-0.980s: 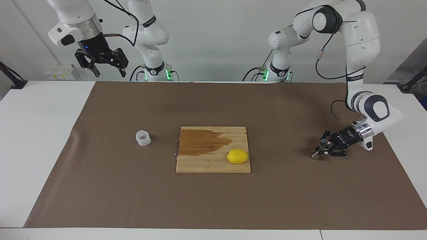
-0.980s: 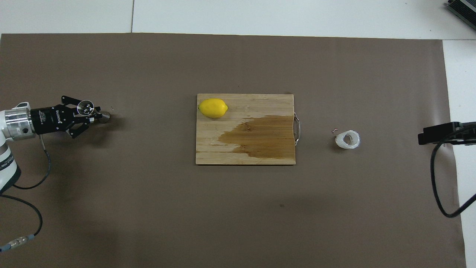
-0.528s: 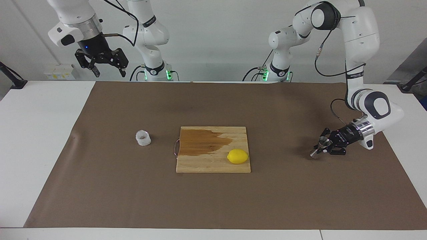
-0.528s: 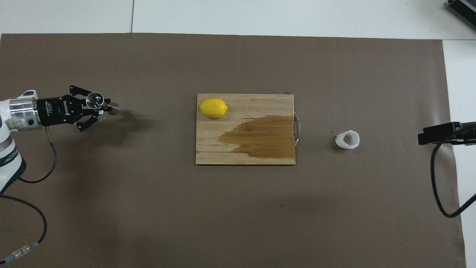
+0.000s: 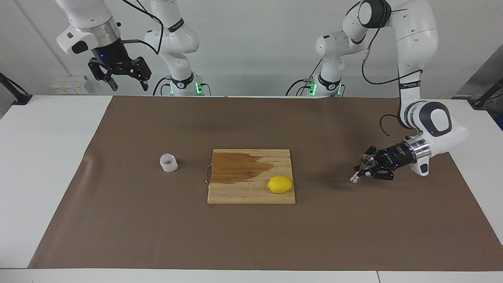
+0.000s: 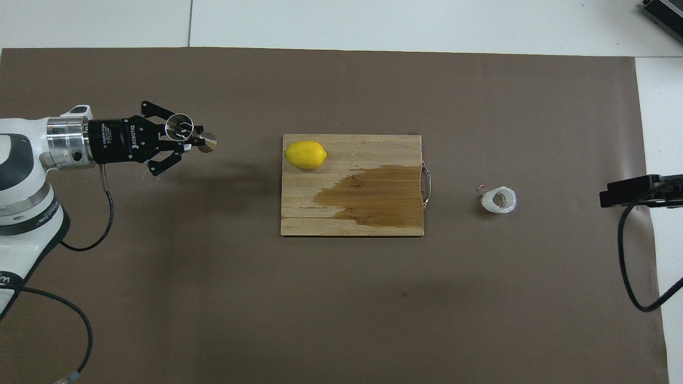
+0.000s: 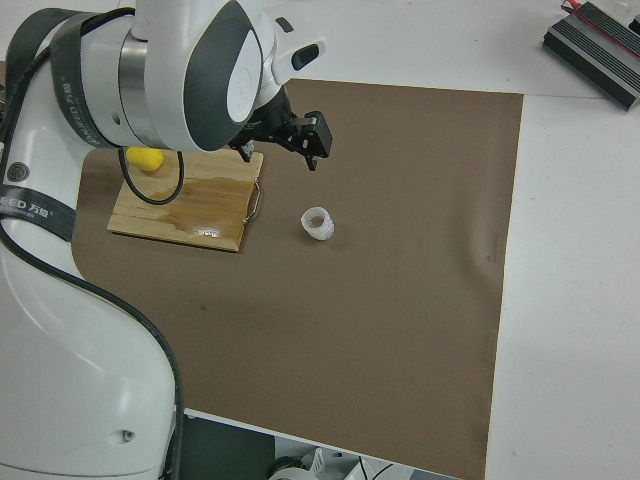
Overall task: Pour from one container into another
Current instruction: 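Close the left gripper around the small metal cup, then carry the metal cup with the left gripper onto the cutting board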
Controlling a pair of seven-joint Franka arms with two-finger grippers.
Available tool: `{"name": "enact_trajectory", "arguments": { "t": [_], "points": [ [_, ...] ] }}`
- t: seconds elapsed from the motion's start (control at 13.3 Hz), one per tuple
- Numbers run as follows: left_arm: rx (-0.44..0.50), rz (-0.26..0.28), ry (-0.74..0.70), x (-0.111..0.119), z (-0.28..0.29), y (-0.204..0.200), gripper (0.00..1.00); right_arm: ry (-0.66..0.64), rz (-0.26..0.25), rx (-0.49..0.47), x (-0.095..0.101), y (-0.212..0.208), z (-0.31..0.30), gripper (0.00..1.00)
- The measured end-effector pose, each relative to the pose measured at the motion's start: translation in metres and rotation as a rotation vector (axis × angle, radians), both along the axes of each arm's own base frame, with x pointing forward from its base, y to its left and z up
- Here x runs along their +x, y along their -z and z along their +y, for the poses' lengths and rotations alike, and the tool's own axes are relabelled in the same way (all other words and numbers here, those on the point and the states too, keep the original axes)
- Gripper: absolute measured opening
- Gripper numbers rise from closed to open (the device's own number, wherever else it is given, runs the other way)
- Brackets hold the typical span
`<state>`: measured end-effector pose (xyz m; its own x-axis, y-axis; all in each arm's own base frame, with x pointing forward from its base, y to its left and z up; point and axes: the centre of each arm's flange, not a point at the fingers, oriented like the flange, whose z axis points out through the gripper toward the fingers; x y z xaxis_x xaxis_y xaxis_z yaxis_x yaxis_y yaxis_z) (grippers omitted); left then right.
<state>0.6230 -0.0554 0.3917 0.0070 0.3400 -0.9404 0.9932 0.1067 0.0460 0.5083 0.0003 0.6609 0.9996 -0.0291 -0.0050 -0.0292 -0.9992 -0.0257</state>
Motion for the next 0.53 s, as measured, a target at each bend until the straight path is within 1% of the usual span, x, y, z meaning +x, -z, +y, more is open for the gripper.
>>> {"name": "enact_trajectory", "arguments": {
  "t": [0.23,0.38,0.53],
  "points": [
    [-0.004,0.040,-0.038,-0.008,-0.068,-0.013,0.22,0.000,0.000,0.000,0.000,0.000,0.000,1.00],
    [-0.002,0.066,-0.084,-0.017,-0.114,-0.008,0.22,0.000,0.000,0.000,0.000,0.000,0.000,1.00],
    [0.000,0.086,-0.160,-0.027,-0.148,0.004,0.22,0.000,0.000,0.000,0.000,0.000,0.000,1.00]
  ]
}}
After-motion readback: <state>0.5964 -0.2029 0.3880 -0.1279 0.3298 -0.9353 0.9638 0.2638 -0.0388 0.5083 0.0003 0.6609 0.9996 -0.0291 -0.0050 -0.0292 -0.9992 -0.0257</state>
